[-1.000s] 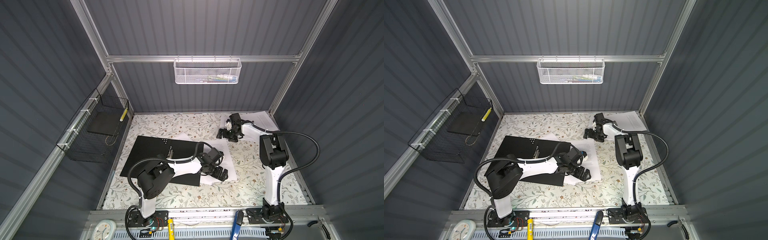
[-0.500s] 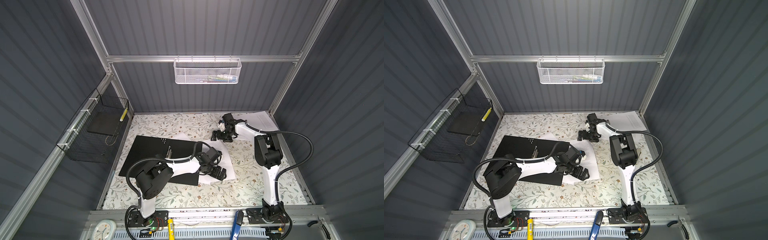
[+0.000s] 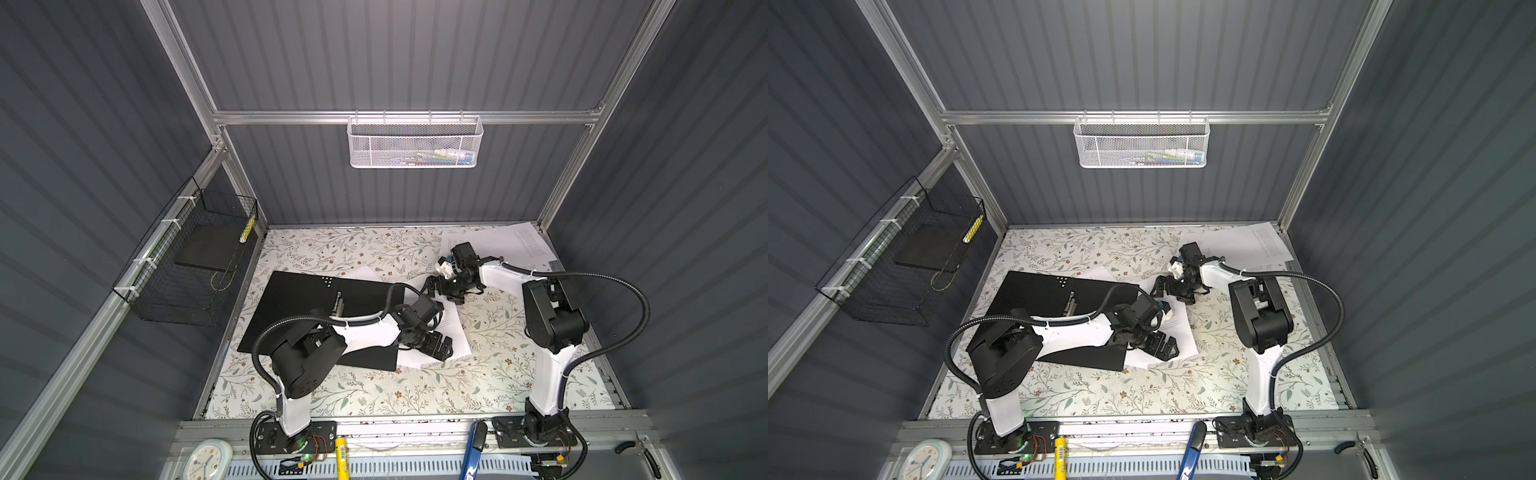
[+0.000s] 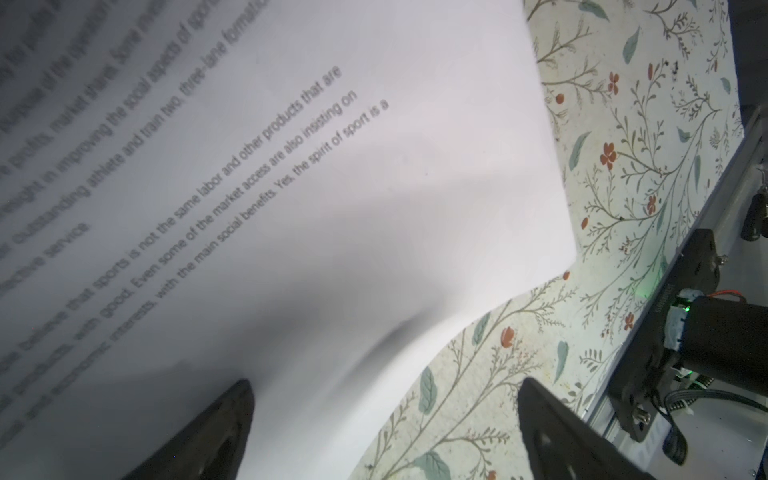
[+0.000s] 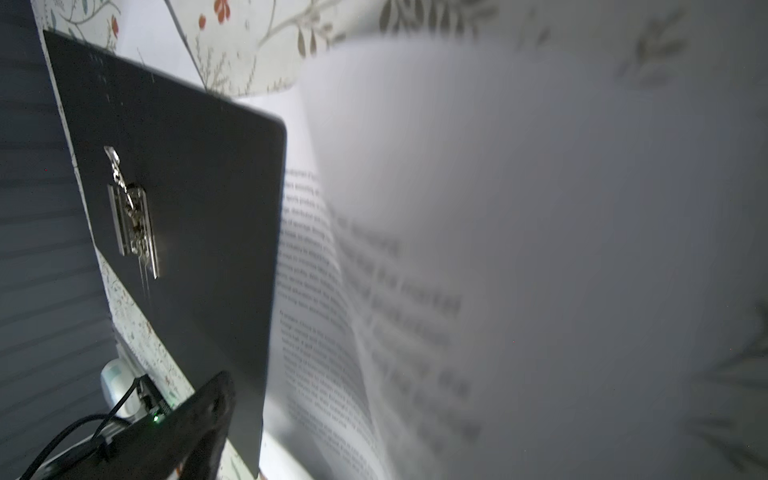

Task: Put the files into the folder

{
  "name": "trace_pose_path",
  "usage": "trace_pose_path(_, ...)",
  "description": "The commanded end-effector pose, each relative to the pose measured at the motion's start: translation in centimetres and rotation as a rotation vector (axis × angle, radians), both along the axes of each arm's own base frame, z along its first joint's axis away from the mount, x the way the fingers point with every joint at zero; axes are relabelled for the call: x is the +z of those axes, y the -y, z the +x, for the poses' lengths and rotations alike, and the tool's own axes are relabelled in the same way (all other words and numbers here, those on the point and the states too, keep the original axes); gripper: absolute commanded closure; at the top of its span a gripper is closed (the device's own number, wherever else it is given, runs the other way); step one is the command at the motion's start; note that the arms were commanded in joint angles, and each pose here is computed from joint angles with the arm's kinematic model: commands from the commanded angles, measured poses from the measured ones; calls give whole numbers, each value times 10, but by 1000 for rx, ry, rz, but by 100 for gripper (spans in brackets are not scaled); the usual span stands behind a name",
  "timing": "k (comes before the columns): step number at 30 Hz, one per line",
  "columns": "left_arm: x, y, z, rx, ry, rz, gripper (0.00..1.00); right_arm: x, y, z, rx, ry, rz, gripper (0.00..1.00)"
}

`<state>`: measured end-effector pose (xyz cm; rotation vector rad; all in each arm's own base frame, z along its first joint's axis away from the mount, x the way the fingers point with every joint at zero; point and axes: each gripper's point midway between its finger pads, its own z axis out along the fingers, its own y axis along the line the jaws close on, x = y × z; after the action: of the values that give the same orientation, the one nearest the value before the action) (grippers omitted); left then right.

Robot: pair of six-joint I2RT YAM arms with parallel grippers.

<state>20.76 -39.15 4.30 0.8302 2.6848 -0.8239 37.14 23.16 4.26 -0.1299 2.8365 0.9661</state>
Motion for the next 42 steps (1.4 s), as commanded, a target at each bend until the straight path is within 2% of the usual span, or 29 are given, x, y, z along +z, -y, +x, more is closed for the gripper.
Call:
trace_pose_path(1,-38,-36,-10,17,-70,143,0,5,0,-17,-42,-25,70,1)
trace_pose_path(9,-37,-40,-8,24,-71,137,0,7,6,-46,-83,-4,177,1)
trace_pose_path(16,-37,-43,-6,37,-76,136,0,8,22,-54,-129,47,130,17)
trace_pose_path(18,-38,-43,-6,39,-77,138,0,9,25,-58,-123,50,120,18)
trace_pose_path(24,-38,-47,-9,20,-81,155,0,16,25,-72,-60,64,136,10)
trace_pose_path(30,-37,-50,-10,10,-79,157,0,15,19,-75,-36,48,184,18)
trace_pose_path(37,-31,-47,-11,3,-77,121,0,-1,20,-71,-41,27,163,26)
trace_pose_path(42,-31,-47,-11,1,-74,117,0,-4,20,-68,-51,23,159,36)
